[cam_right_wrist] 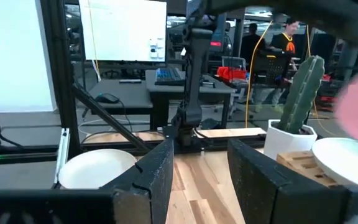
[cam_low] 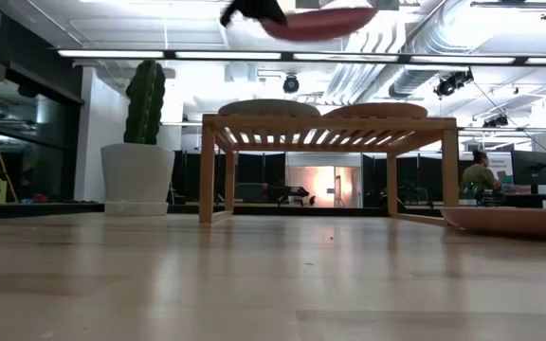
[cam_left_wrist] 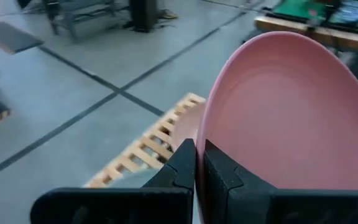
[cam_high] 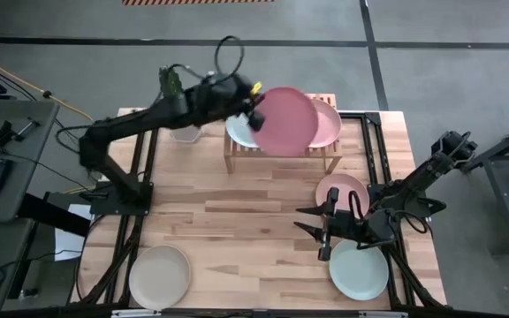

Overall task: Place and stack plates onto a shelf
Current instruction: Stack the pink plate on top of the light pink plate on the shelf

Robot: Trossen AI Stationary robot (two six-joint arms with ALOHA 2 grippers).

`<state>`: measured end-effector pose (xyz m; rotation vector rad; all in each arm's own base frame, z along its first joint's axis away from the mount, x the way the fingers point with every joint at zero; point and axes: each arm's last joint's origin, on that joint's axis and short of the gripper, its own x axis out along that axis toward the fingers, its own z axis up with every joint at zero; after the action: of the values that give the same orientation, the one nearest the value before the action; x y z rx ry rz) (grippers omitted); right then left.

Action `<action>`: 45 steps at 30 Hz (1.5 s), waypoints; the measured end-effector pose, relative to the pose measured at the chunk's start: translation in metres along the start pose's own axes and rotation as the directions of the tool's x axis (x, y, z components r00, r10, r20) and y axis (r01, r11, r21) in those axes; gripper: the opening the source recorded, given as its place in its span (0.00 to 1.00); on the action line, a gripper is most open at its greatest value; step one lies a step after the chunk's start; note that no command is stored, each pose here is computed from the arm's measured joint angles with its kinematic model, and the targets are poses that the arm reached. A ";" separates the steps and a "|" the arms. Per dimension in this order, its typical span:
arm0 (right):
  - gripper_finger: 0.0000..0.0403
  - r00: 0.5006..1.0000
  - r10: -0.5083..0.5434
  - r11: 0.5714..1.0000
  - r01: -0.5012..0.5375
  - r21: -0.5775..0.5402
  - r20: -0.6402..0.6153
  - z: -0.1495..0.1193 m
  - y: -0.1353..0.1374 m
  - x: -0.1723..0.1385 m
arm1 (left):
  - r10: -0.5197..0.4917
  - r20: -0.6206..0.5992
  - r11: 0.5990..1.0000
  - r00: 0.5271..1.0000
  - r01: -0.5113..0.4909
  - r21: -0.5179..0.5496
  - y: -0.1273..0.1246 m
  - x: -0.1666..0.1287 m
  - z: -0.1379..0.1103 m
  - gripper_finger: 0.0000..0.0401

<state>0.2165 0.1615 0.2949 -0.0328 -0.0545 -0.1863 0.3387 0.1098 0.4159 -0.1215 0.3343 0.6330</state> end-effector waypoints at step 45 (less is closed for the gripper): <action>0.35 0.999 -0.039 0.996 0.038 -0.086 -0.011 -0.002 -0.004 0.004 | -0.054 -0.003 0.993 0.999 0.053 -0.107 -0.010 0.166 -0.052 0.00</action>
<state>0.2194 0.1569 0.2933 -0.1167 -0.0341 -0.2274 0.4558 0.1834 0.3101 -0.2344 0.3019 0.5979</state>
